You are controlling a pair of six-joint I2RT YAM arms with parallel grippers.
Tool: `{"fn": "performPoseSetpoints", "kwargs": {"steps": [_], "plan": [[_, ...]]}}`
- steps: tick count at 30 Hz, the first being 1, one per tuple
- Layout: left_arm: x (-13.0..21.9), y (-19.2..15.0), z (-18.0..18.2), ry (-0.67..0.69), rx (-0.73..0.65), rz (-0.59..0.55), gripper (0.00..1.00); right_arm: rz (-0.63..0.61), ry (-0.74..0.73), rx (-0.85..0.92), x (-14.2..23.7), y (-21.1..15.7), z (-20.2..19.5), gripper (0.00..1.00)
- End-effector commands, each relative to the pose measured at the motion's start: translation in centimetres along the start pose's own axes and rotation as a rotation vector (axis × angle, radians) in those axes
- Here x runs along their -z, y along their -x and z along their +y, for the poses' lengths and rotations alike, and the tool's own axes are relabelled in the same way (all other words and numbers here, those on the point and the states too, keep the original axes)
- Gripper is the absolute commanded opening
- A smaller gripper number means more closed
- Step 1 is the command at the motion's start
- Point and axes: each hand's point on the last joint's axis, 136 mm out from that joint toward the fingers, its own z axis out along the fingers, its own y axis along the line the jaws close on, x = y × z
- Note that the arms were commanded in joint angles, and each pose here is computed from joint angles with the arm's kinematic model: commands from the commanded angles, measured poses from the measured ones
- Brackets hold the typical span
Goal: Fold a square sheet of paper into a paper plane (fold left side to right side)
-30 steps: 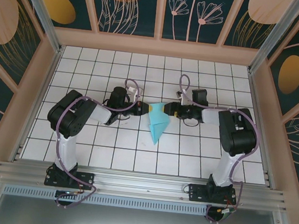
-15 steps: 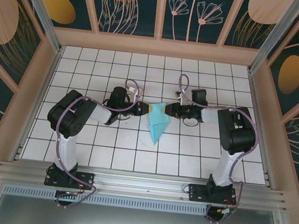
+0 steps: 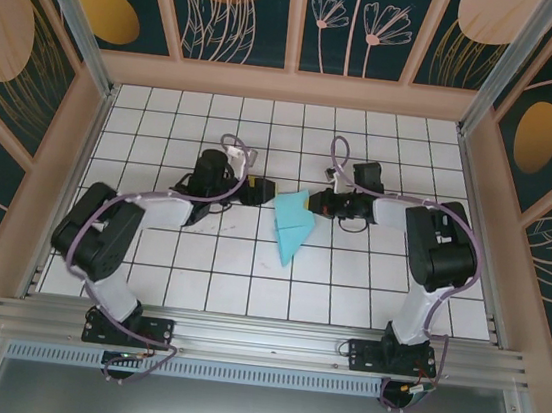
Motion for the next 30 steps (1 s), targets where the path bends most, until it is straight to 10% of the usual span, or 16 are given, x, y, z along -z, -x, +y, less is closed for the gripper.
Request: {"fn": "performPoseSetpoints", "kwargs": {"steps": [1,15,30], "plan": [[1.6,-0.6,0.1,0.137,-0.117,0.033,0.69,-0.002,-0.048,-0.042,0.3,0.8,1.4,0.00],[0.8,-8.8,-7.0,0.246,-0.291,0.247,0.69,0.076,-0.139,-0.172,-1.9,0.5,2.0,0.00],[-3.0,-13.4,-5.9,0.527,-0.400,0.381,0.64,0.093,-0.155,-0.175,-2.5,0.1,1.8,0.00]]}}
